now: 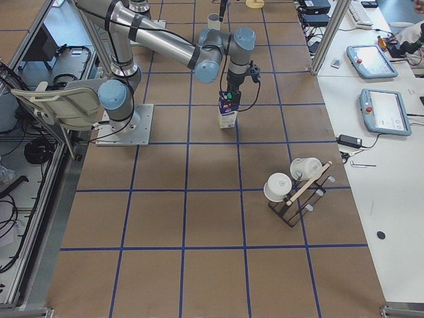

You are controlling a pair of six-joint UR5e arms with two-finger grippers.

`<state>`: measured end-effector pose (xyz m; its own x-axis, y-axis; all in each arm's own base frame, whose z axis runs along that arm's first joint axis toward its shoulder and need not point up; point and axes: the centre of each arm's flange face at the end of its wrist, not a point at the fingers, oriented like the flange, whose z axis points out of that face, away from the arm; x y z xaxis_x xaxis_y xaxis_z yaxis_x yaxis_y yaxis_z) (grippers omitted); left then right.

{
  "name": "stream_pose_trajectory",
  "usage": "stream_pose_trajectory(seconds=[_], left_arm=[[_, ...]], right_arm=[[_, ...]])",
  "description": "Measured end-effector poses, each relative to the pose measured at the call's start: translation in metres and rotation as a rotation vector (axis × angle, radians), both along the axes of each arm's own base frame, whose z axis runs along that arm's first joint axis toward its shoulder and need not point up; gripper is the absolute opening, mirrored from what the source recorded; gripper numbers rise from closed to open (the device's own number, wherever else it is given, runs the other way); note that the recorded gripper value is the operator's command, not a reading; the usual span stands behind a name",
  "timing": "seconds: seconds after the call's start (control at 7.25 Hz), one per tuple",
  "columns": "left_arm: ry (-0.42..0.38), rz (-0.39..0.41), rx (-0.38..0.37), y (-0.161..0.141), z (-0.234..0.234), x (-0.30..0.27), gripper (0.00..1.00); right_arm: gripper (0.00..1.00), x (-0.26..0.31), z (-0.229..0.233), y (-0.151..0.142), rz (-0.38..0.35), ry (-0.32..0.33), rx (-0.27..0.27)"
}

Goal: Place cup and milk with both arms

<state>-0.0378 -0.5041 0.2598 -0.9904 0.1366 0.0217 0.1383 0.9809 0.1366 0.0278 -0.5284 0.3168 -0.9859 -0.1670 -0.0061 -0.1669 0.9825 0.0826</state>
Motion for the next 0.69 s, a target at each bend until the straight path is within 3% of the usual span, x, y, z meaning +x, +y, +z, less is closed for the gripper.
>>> stream_pose_trajectory(seconds=[0.28, 0.69], left_arm=[[-0.01, 0.008, 0.034, 0.007, -0.014, 0.003, 0.96], [-0.041, 0.022, 0.02, 0.004, -0.002, 0.007, 0.96]], right_arm=[[0.25, -0.001, -0.002, 0.001, 0.016, 0.007, 0.014], [0.21, -0.005, 0.01, 0.001, 0.02, 0.046, 0.018]])
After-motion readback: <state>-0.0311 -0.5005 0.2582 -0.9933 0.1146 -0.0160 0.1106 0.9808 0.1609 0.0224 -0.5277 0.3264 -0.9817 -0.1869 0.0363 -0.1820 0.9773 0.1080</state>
